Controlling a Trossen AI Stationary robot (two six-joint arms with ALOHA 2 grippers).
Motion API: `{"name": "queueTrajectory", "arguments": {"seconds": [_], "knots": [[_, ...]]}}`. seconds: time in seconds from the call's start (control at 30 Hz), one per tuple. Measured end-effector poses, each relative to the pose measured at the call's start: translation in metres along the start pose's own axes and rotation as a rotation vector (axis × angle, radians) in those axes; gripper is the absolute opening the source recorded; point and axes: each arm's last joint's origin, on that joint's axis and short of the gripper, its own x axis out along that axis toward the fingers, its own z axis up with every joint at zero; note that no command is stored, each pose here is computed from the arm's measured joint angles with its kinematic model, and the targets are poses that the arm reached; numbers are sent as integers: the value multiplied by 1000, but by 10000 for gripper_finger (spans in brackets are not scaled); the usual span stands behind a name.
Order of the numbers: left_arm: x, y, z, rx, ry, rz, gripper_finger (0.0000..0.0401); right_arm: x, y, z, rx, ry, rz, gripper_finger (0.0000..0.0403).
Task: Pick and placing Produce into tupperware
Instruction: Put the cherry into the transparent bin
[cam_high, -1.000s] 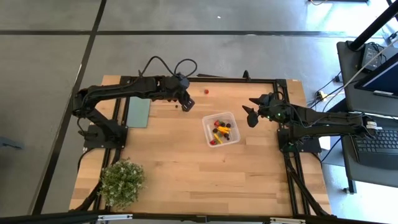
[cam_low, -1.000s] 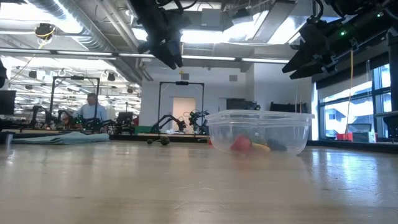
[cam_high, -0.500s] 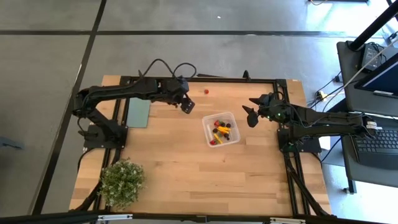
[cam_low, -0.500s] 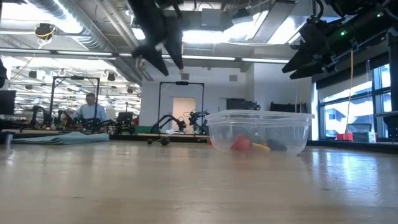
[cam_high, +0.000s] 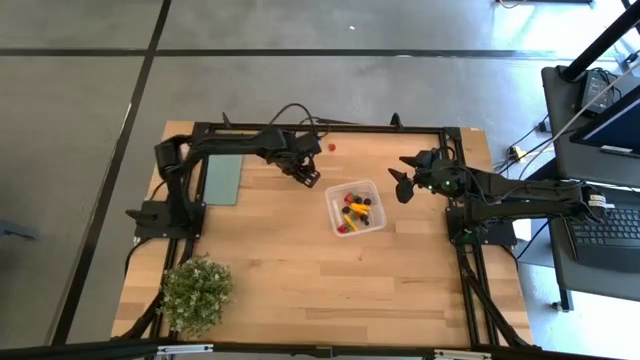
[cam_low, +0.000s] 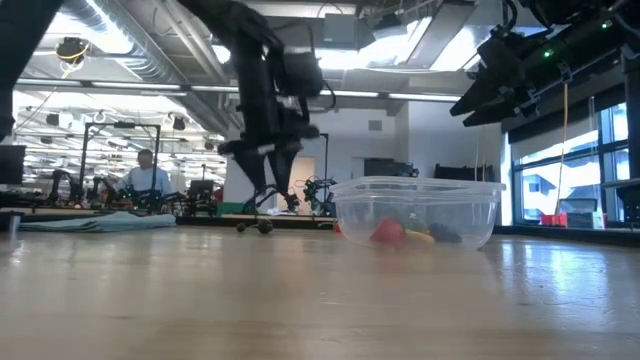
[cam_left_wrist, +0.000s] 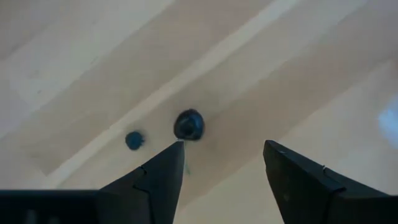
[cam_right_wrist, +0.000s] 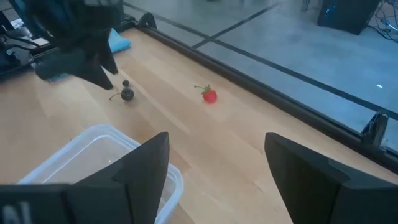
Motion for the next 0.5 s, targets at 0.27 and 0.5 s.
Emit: {"name": "queueTrajectory", "arguments": {"seconds": [0.27,0.5], "knots": [[37,7,5,20,56,53,208,0,0,0,-3,5,-1,266],[50,11,7,28,86,51,208,0,0,-1,-6,6,-2,266]]}}
